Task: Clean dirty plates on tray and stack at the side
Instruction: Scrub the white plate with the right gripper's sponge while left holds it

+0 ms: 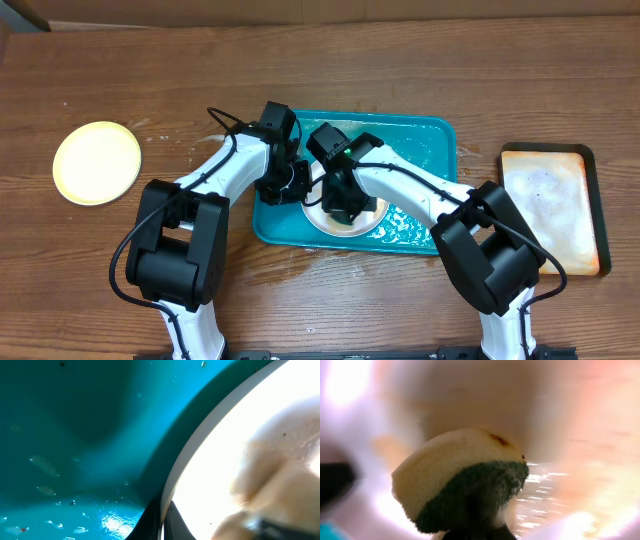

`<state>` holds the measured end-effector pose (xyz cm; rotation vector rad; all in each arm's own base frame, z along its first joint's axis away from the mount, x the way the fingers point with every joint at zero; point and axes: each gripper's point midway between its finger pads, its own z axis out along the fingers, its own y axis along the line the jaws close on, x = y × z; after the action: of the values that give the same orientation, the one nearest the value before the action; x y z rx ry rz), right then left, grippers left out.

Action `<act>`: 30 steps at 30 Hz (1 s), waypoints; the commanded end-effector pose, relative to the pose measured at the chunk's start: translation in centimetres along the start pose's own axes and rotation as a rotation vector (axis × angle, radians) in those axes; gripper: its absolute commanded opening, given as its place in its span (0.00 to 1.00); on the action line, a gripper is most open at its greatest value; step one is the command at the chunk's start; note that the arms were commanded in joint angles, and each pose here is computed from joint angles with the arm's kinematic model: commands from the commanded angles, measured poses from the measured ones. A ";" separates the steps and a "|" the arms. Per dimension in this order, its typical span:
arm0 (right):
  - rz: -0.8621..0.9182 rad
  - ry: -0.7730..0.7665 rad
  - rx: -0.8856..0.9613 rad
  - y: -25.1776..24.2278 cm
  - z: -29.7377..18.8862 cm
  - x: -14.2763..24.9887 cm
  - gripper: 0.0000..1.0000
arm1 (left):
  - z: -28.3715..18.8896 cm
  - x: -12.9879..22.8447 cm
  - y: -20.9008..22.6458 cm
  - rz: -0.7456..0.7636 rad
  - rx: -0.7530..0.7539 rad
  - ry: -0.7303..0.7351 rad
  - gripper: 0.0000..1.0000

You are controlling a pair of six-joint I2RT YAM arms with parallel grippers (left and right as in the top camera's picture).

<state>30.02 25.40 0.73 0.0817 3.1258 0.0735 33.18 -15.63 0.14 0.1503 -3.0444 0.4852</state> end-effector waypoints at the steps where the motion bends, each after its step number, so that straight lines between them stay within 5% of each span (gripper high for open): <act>1: 0.007 -0.126 0.298 -6.4 0.2 -2.1 0.04 | 2.3 0.9 3.3 -0.057 -0.119 0.041 0.04; 15: 0.004 -0.239 0.546 -12.1 -3.6 -5.8 0.04 | 2.3 1.0 3.3 -0.057 -0.120 0.045 0.04; 30: 0.080 -0.365 0.459 -10.2 -14.9 -10.2 0.04 | 1.3 0.5 4.8 -0.055 -0.228 0.023 0.04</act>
<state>39.12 13.68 13.42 0.1933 2.7417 -0.6218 32.93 -15.91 0.18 0.1605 -3.0287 0.4914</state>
